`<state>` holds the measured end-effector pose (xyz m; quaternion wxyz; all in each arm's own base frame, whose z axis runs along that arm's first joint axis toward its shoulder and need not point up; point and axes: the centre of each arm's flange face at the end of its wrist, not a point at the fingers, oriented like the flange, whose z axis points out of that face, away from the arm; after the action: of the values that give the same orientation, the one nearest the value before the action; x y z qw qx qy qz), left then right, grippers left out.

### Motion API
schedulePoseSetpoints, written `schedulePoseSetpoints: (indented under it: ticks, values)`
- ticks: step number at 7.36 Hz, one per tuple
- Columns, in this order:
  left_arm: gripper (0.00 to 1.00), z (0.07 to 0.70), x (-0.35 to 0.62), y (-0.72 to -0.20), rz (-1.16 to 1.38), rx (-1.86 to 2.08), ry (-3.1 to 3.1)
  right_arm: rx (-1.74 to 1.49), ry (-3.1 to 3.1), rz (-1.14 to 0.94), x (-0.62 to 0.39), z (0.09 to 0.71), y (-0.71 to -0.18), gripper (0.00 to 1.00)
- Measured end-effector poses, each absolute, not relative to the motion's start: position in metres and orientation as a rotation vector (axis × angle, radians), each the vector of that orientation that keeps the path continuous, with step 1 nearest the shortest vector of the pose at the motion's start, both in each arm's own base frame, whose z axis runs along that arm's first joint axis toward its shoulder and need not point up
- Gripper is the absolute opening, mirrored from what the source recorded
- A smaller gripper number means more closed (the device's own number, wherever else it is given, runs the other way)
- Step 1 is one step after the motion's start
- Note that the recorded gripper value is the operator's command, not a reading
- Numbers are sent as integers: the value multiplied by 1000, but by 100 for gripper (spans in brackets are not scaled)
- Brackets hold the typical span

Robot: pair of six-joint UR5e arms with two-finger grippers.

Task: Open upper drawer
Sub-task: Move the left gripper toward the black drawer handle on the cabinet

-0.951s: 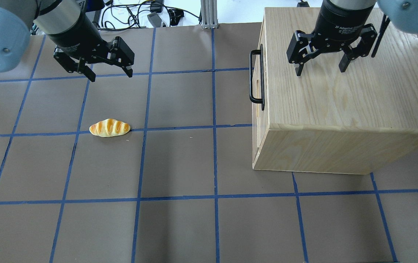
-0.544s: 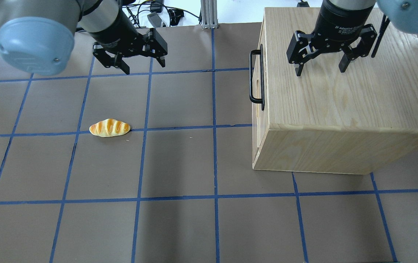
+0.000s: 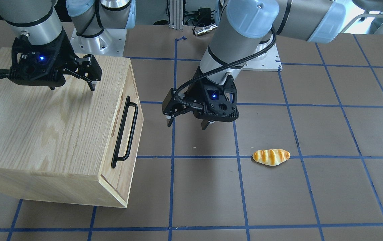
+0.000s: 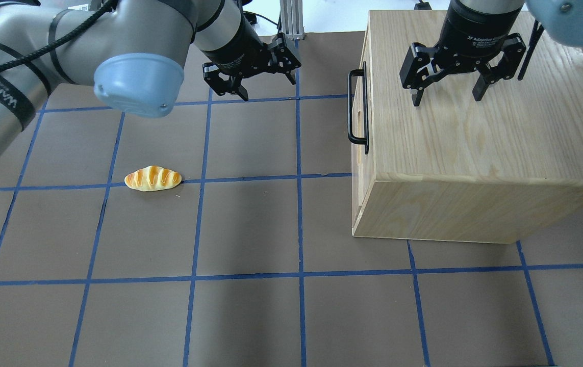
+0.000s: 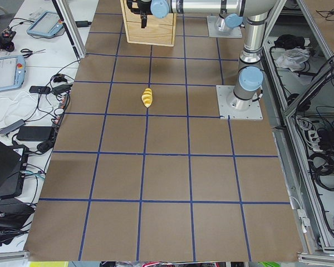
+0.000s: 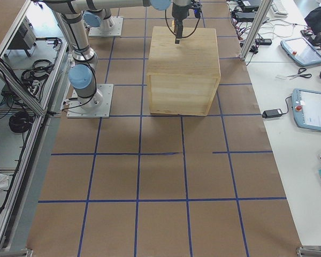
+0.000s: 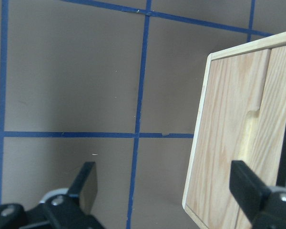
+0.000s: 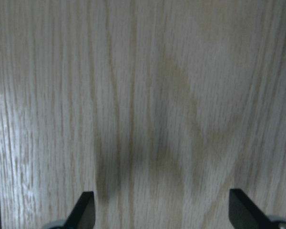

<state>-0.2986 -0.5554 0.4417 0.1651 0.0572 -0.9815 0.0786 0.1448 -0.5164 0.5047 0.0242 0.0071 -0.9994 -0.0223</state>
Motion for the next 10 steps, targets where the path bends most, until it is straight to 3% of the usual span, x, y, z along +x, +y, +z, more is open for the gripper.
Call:
schedulePoseSetpoints:
  ticks: [10]
  values:
    - [100, 395, -386, -546, 200, 172, -2747, 20, -3092, -68, 145, 505, -516, 100]
